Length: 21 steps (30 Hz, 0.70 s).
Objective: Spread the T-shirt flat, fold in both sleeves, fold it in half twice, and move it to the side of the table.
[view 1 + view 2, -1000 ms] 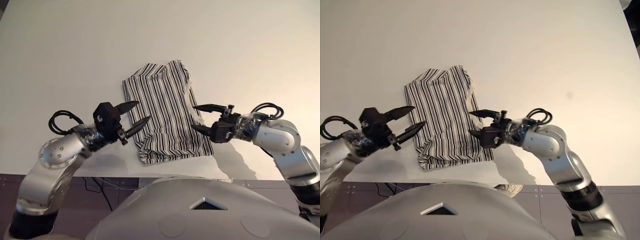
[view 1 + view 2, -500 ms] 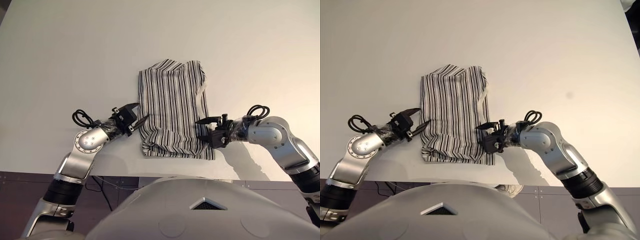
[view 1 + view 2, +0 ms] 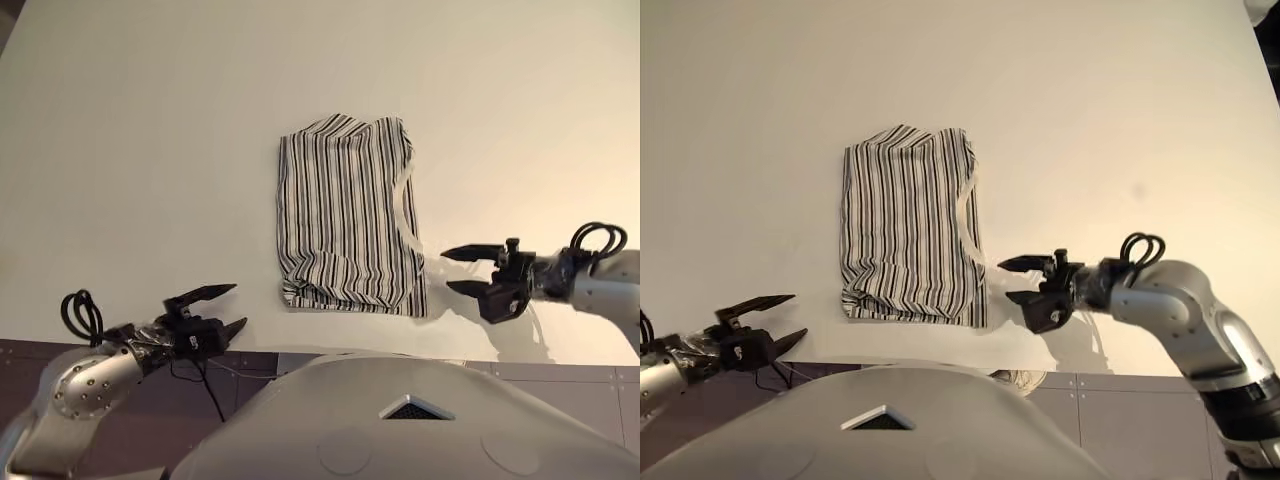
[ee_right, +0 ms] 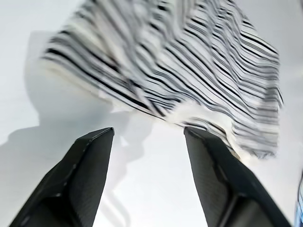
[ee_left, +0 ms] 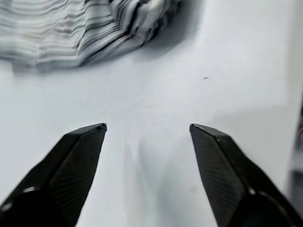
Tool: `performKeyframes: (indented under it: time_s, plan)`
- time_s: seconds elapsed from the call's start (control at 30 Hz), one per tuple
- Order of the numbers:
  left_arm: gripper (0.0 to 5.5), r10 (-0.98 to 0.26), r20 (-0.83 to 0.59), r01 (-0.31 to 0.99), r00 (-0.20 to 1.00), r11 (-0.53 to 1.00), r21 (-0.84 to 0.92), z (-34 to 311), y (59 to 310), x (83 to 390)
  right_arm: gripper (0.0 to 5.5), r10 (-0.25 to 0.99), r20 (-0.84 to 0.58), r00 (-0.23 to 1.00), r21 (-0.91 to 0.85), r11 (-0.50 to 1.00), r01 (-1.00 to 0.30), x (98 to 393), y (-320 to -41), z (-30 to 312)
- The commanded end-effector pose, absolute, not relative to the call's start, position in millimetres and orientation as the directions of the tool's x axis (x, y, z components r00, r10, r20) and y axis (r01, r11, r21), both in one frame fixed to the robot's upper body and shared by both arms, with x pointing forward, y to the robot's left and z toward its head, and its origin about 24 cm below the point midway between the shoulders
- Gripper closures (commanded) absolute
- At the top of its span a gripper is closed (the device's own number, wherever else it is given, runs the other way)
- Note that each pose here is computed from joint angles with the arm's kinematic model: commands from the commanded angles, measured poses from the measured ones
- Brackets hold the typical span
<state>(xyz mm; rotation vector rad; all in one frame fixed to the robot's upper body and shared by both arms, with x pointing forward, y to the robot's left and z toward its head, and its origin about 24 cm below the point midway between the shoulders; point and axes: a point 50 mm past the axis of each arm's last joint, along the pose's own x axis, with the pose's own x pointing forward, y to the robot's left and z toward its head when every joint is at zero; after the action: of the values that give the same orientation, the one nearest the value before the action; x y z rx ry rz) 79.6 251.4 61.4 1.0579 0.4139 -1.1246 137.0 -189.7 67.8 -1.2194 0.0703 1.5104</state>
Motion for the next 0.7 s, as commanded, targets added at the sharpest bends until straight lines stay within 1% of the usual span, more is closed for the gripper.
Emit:
performKeyframes:
  time_s: [0.03,0.13,0.27,0.37,0.43,0.47,0.57,0.63,0.67,0.7]
  plan:
    - [1.96,-0.554,-0.744,0.837,0.374,-0.144,0.528,37,240,97,2.78,0.712,-0.691,0.124,-0.552,-0.410,-0.726,120,-176,38]
    - [1.96,-0.605,-0.713,0.827,0.355,-0.153,0.541,31,227,97,2.78,0.721,-0.683,0.120,-0.580,-0.434,-0.689,128,-171,34]
    - [1.96,-0.652,-0.709,0.842,0.268,-0.199,0.502,26,218,91,2.78,0.716,-0.680,0.158,-0.609,-0.432,-0.665,143,-171,34]
    - [1.96,-0.662,-0.715,0.848,0.225,-0.228,0.479,22,215,87,2.78,0.720,-0.680,0.137,-0.606,-0.447,-0.658,147,-170,32]
    - [1.96,-0.663,-0.722,0.849,0.200,-0.251,0.466,17,215,85,2.78,0.741,-0.663,0.109,-0.610,-0.449,-0.653,145,-163,32]
    - [2.13,-0.666,-0.722,0.848,0.189,-0.259,0.462,15,214,85,2.78,0.751,-0.654,0.092,-0.611,-0.454,-0.649,144,-160,32]
    - [2.58,-0.673,-0.721,0.849,0.162,-0.278,0.450,11,212,82,3.21,0.762,-0.646,0.044,-0.605,-0.476,-0.639,139,-159,33]
    - [3.03,-0.677,-0.720,0.853,0.152,-0.278,0.442,9,212,80,3.68,0.765,-0.644,0.026,-0.600,-0.484,-0.637,137,-159,33]
    - [3.13,-0.678,-0.719,0.856,0.150,-0.275,0.439,8,212,79,3.79,0.765,-0.643,0.021,-0.598,-0.485,-0.638,136,-159,33]
    - [3.40,-0.680,-0.719,0.858,0.148,-0.274,0.435,7,212,79,4.07,0.766,-0.642,0.019,-0.597,-0.485,-0.639,136,-159,32]
